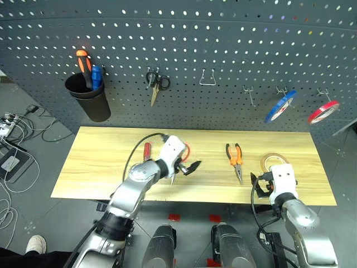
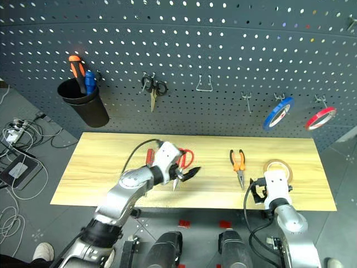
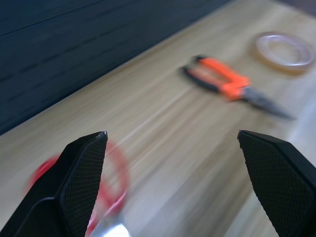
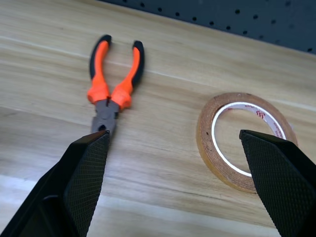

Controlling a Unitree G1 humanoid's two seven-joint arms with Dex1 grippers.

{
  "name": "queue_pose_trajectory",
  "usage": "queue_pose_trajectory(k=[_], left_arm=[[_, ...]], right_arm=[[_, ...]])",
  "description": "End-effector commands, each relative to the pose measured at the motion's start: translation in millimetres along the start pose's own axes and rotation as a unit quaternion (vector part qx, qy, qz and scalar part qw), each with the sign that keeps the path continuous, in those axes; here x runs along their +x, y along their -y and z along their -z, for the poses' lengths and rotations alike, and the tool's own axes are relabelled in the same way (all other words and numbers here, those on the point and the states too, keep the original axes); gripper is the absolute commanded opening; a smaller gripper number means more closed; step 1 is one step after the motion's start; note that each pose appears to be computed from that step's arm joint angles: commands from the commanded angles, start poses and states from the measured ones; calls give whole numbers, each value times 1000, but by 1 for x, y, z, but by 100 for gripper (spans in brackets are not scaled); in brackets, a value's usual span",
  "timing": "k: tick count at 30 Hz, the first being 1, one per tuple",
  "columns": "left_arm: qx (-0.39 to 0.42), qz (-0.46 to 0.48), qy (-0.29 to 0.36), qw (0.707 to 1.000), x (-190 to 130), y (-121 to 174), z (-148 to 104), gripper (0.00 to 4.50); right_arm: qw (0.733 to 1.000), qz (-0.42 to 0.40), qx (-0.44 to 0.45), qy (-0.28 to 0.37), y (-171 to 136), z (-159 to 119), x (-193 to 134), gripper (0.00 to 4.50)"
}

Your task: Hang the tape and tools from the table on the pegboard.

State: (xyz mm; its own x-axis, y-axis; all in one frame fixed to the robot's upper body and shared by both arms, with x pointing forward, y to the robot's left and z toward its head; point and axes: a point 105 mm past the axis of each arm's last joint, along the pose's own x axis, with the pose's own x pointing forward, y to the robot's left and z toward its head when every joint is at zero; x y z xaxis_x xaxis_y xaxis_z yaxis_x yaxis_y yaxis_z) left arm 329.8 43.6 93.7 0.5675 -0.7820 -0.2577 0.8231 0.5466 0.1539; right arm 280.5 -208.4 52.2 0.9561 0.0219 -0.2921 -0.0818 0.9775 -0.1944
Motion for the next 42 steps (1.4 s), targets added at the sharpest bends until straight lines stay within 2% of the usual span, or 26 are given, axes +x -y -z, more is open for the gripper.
queue_pose_trajectory(k=[1, 4, 11, 18, 22, 31, 35, 42], left_arm=[[47, 78, 23, 996, 16, 23, -15, 446], [85, 114, 31, 989, 28, 34, -21, 446], [107, 135, 40, 984, 49, 40, -25, 446], [101, 158, 57, 981, 66, 52, -38, 446], [98, 163, 64, 980, 72, 56, -44, 446], [77, 160, 75, 981, 76, 55, -57, 446], [79, 159, 74, 981, 75, 53, -57, 450], [78, 156, 73, 982, 72, 51, -57, 450]], right_arm=[[1000, 9, 7, 0, 9, 0, 5, 450], [1000, 12, 11, 4, 12, -5, 13, 450], [1000, 11, 9, 10, 20, -12, 30, 450], [1000, 18, 13, 12, 35, -14, 42, 450], [999, 25, 47, 0, 37, -7, 46, 450], [994, 8, 104, -17, 29, 1, 52, 450], [994, 2, 105, -19, 27, 1, 53, 365], [996, -3, 83, -21, 26, 5, 53, 124]])
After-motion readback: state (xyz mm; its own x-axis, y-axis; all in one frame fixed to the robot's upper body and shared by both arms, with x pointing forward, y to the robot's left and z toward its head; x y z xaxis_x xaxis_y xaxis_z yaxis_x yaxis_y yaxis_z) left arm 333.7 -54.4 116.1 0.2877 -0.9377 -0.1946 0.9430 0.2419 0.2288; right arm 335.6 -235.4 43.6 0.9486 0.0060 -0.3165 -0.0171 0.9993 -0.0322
